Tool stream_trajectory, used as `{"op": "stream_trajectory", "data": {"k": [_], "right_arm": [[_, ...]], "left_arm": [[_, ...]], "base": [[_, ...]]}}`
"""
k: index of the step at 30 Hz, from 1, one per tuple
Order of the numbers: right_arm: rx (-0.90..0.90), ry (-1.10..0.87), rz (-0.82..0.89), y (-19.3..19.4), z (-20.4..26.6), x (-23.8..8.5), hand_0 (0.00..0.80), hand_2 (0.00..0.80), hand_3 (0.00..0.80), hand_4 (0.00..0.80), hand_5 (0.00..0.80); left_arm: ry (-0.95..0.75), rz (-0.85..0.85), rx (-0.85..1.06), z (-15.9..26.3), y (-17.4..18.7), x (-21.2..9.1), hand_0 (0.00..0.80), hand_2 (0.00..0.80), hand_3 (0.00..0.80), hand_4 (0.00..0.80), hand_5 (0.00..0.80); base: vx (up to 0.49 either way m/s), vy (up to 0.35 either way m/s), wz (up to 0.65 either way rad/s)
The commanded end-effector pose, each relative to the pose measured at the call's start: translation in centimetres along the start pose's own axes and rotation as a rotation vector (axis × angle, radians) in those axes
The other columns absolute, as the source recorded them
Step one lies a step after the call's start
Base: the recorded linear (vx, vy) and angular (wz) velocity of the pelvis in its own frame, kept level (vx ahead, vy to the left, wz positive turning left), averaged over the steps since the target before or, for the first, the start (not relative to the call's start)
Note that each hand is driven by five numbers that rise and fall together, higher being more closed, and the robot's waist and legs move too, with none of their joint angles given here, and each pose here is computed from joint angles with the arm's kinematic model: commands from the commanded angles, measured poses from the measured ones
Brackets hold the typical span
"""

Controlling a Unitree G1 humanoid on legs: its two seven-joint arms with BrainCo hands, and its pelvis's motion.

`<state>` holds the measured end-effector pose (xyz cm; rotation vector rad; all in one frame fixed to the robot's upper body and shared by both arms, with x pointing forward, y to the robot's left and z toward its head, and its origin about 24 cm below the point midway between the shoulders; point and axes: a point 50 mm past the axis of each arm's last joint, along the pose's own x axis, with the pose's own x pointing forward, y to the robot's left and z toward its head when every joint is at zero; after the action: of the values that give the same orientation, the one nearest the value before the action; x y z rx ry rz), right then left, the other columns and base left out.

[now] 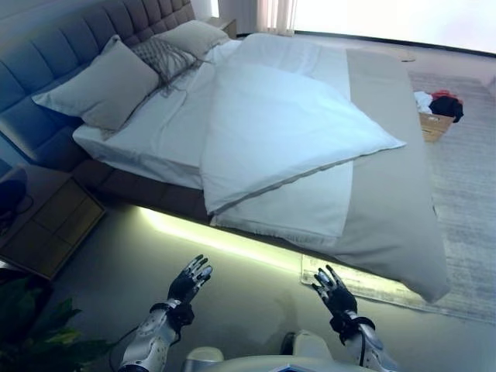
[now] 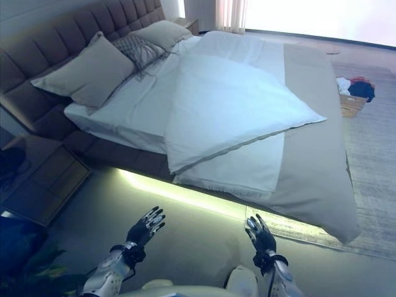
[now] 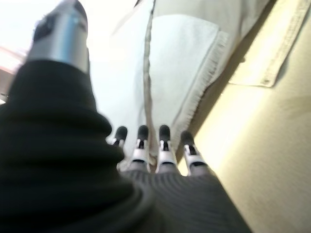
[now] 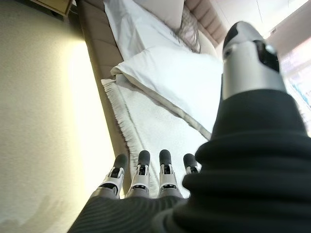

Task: Make the bed neatly

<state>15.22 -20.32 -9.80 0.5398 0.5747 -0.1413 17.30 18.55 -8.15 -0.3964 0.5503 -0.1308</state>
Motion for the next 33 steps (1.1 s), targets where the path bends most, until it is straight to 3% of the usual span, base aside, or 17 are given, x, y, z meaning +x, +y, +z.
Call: {"op": "stream_trajectory", "data": {"k": [1,9,15,24,33], "right_arm": [[-0.022,-0.042,0.016,-0.2,1.6,-0.2,0.000,0.000,0.000,0.000,0.000],[0.007,-0.074,0.026,1.5,2.4,0.1,0.000,0.000,0.000,0.000,0.000],[-0.008,-0.038,-0.023,0.6,1.3,-0.6,0.000,0.000,0.000,0.000,0.000],[-0.056,0.024,-0.013,-0.2,0.3,-1.7,0.000,0.000,0.000,0.000,0.000],[-0.035,0.018,0.052,3.5,-1.4,-1.7,0.000,0.000,0.000,0.000,0.000]], "left_arm": [[-0.155,-0.119,0.016,2.9,-2.3,0.2,0.000,0.000,0.000,0.000,0.000],[-0.143,-0.119,0.016,2.3,-2.3,0.1,0.000,0.000,0.000,0.000,0.000],[-0.101,-0.128,-0.015,1.2,-2.7,0.1,0.000,0.000,0.000,0.000,0.000],[-0.041,-0.106,-0.073,-0.4,-1.6,-0.9,0.000,0.000,0.000,0.000,0.000],[-0.058,-0.121,0.029,1.4,-1.2,-1.3,0.000,0.000,0.000,0.000,0.000]], "base": [[0.152,-0.203,0.23],[0.238,-0.003,-0.02],[0.398,0.177,-0.29],[0.510,0.293,-0.13],[0.451,0.351,-0.09]]}}
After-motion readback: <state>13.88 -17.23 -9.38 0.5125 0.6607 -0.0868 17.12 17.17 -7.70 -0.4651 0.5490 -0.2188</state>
